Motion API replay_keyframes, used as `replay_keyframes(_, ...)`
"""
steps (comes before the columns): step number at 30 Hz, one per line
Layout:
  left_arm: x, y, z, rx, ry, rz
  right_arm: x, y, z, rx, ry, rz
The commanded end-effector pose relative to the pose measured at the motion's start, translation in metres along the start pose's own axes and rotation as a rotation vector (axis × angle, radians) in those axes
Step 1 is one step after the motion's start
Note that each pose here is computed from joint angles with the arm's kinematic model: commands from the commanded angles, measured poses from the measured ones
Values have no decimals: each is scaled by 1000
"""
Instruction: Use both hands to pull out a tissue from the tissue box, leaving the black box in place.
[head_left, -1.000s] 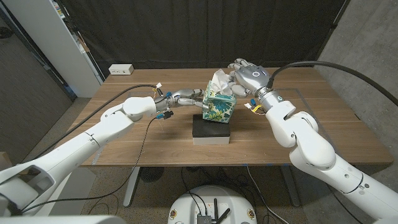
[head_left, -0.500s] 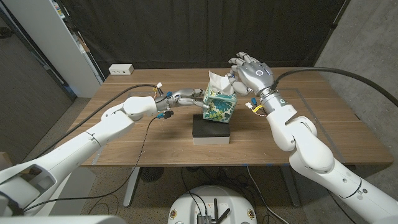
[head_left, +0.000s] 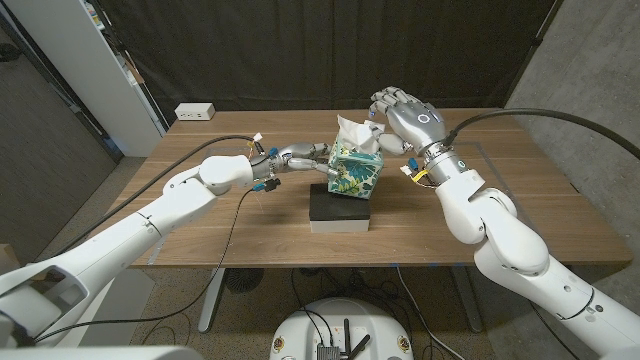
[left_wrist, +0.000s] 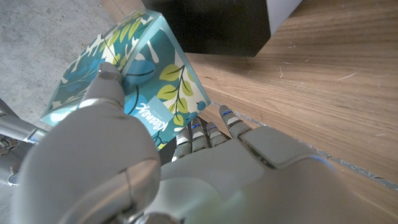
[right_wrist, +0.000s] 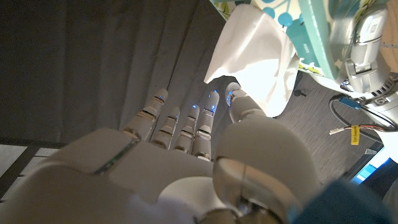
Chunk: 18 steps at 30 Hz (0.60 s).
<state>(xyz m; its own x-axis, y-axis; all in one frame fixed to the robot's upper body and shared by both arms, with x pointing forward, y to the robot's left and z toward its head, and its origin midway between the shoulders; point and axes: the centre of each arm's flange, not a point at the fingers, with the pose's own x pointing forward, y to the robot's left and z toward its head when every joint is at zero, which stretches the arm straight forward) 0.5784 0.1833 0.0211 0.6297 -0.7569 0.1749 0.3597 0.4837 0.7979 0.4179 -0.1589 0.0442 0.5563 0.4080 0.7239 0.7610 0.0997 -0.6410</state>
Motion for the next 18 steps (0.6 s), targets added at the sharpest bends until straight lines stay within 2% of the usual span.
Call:
replay_keyframes(1, 0, -2, 3, 6, 3, 0, 2, -2, -3, 49, -50, 86)
replay_keyframes(5, 1, -2, 2, 5, 2, 1, 7, 0, -3, 51, -71, 179)
replay_keyframes(9, 0, -1, 1, 2, -1, 2, 12, 0, -1, 44, -78, 238)
replay_keyframes(18, 0, 0, -2, -1, -3, 2, 18, 1, 1, 26, -82, 312)
